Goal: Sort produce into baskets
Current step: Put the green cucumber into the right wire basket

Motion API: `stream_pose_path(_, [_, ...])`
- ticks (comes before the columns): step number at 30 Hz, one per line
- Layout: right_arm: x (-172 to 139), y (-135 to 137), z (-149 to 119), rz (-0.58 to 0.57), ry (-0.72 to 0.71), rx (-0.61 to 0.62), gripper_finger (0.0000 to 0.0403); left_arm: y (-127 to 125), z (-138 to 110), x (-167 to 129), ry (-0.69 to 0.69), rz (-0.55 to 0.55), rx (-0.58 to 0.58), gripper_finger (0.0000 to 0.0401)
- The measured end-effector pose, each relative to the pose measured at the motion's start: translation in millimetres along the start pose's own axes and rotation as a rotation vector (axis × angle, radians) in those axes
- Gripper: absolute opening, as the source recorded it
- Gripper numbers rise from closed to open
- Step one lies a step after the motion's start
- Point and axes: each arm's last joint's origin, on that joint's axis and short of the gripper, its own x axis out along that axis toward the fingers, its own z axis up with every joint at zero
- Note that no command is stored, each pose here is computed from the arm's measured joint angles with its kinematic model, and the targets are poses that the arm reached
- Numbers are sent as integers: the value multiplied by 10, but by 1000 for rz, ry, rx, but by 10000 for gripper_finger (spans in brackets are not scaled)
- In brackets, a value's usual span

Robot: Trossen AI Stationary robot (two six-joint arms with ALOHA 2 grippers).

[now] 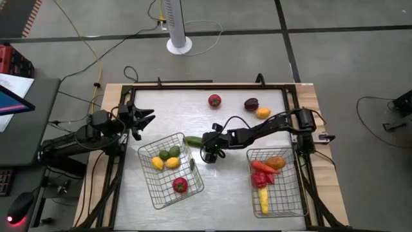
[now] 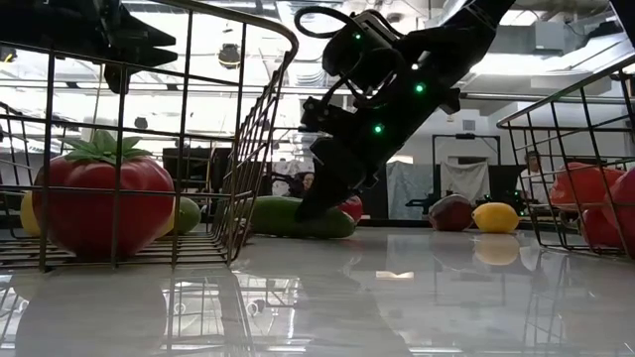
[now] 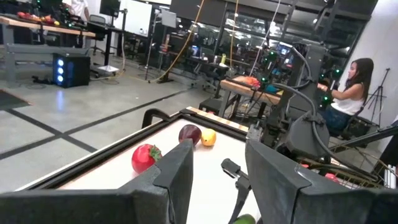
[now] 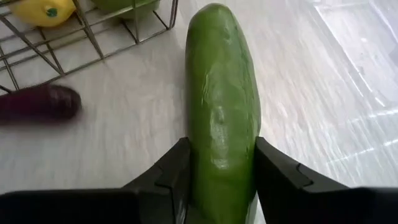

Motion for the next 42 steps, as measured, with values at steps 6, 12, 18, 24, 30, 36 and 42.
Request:
stream_pose_path(6, [-326, -85, 220, -84, 37, -39, 177, 0, 0, 0, 0, 0, 7, 133])
stream_pose_path(12, [-911, -117, 441, -117, 63, -46, 174, 3, 0, 0, -2, 10, 8, 133])
stream_pose_path(18, [-1625, 25, 369, -68, 126, 2, 183, 4, -2, 0, 0, 12, 8, 133])
stream_pose_path(24, [-2354, 272, 214, 51, 84, 44, 183, 4, -1, 0, -1, 13, 7, 133])
stream_pose_path(30, [-2808, 489, -134, 113, 82, 24, 188, 5, -2, 0, -1, 14, -2, 133])
stream_pose_path(36, [-3022, 546, -582, 60, 133, 136, 189, 6, -7, 0, 4, 17, -9, 133])
stream_pose_path(42, [-3091, 562, -892, -7, 204, 263, 193, 6, -7, 0, 4, 16, -9, 133])
